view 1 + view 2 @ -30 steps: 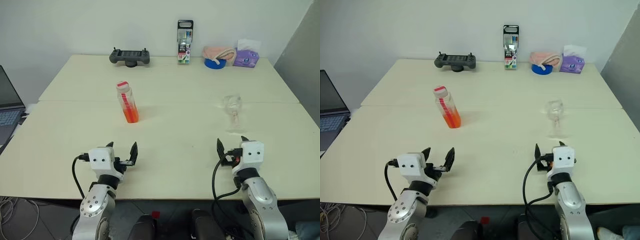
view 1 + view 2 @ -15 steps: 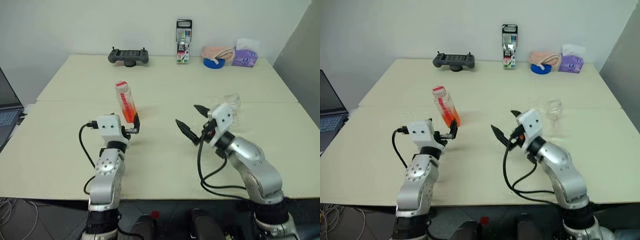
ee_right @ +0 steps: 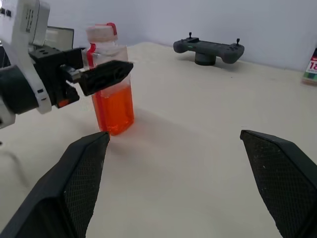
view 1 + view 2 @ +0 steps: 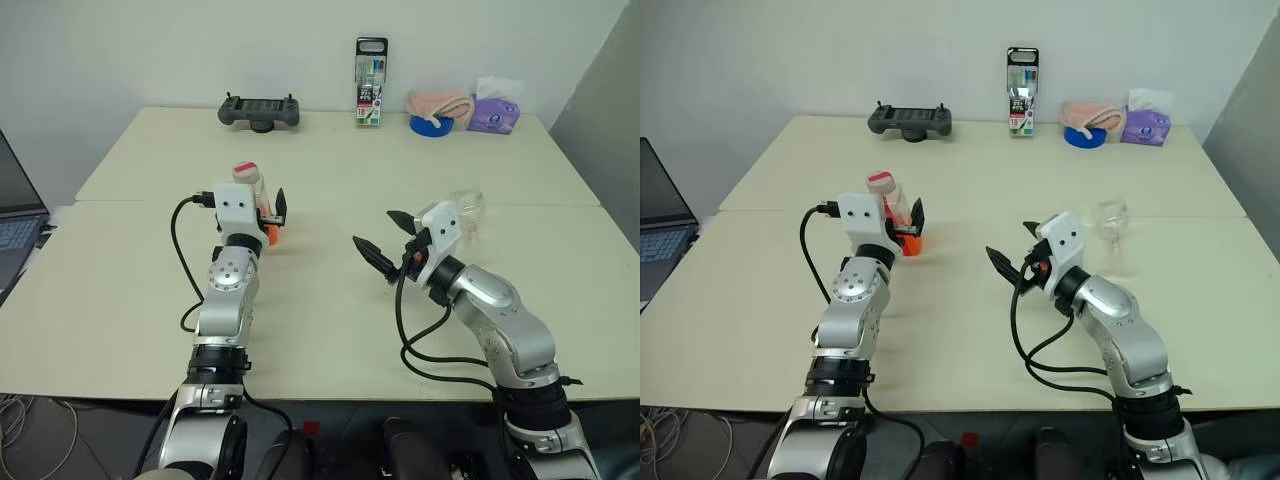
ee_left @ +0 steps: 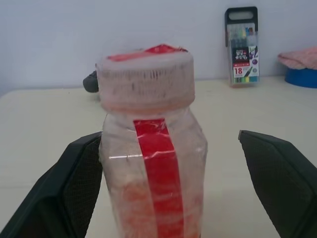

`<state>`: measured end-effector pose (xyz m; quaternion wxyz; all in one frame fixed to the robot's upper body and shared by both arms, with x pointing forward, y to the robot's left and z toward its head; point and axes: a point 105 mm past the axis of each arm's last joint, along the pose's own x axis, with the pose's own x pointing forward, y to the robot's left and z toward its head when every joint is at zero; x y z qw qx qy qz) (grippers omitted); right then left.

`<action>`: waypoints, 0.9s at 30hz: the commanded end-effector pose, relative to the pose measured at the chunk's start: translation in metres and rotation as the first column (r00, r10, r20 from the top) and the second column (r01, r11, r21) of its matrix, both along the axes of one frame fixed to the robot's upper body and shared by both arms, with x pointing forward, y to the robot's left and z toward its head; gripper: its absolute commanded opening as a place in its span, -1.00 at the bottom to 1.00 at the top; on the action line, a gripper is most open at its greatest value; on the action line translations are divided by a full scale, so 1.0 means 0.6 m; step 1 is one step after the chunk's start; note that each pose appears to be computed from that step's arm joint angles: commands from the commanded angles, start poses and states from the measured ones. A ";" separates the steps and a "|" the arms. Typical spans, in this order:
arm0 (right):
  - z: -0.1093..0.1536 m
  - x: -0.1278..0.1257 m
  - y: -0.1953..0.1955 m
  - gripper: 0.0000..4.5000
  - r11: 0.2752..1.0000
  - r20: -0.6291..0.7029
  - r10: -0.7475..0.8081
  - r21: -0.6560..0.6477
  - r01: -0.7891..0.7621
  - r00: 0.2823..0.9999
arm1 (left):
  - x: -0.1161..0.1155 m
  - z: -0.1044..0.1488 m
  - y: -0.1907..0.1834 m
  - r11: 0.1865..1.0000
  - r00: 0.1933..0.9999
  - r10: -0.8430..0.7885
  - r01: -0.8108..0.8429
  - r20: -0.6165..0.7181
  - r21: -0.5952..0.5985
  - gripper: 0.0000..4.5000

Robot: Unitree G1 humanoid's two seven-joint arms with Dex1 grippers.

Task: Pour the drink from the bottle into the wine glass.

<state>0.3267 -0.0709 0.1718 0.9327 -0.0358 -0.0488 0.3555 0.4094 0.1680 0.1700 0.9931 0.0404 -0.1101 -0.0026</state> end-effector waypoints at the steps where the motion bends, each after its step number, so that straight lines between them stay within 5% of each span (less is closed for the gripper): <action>1: 0.014 -0.004 -0.006 1.00 1.000 0.049 -0.019 0.007 0.018 0.999 | 0.010 0.024 0.007 1.000 0.998 0.010 -0.011 0.056 0.015 0.99; 14: -0.004 -0.005 -0.012 1.00 0.999 0.023 -0.047 -0.010 0.048 0.999 | 0.023 0.036 0.003 0.999 0.995 0.032 -0.032 0.095 0.004 0.99; 23: 0.001 -0.008 -0.013 1.00 0.998 0.033 -0.058 -0.012 0.059 0.998 | 0.020 0.043 0.000 1.000 0.992 0.024 -0.024 0.125 -0.004 -0.04; 27: 0.051 -0.010 -0.023 1.00 0.998 0.078 -0.063 0.001 0.064 0.995 | 0.020 0.074 -0.008 0.995 0.982 -0.092 0.098 0.167 -0.024 -0.04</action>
